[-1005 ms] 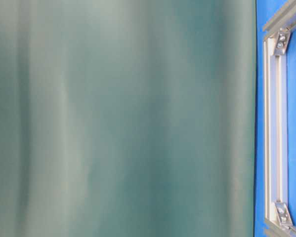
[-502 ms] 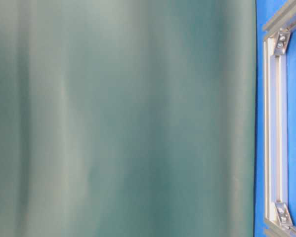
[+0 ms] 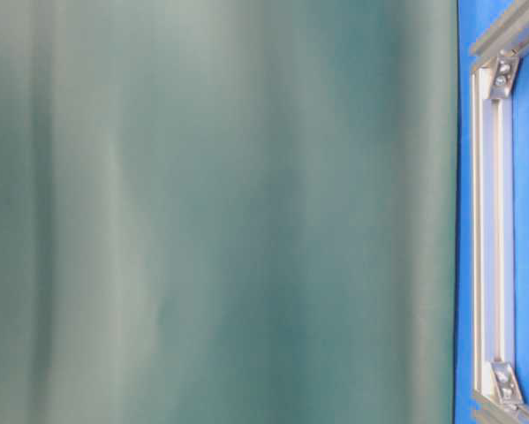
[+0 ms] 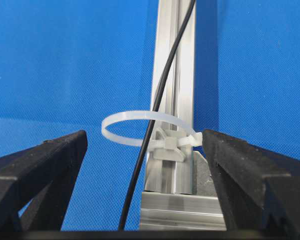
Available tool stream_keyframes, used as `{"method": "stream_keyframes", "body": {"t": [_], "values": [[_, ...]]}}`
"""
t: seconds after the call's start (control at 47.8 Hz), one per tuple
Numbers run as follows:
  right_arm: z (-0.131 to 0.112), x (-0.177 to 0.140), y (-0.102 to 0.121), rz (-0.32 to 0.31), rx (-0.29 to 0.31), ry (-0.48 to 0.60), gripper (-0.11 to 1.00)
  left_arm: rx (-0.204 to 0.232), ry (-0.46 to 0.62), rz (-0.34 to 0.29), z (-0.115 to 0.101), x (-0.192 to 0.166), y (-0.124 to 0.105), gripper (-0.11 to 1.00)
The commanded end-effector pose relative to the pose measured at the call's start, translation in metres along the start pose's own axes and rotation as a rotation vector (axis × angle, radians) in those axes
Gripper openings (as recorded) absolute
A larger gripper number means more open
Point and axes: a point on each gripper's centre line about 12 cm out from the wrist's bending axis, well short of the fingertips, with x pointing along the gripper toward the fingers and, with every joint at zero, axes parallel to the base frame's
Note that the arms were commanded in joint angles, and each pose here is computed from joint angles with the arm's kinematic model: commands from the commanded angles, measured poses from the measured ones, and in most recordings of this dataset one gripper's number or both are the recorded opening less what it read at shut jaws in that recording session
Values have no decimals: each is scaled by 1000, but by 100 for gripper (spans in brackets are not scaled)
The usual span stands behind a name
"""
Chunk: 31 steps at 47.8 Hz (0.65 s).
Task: Insert the wire through the string loop located on the right side.
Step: 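Open the left gripper to release the cable on the frame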
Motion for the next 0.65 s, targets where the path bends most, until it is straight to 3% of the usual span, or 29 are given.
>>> {"method": "stream_keyframes", "body": {"t": [0.0, 0.126, 0.628], "values": [[10, 0, 3, 9, 3, -33, 89, 6, -7, -5, 3, 0, -1, 80], [10, 0, 3, 10, 3, -35, 89, 6, -14, -6, 5, 0, -2, 72], [54, -33, 10, 57, 19, -91, 89, 12, -153, -34, 61, -14, -12, 72]]}}
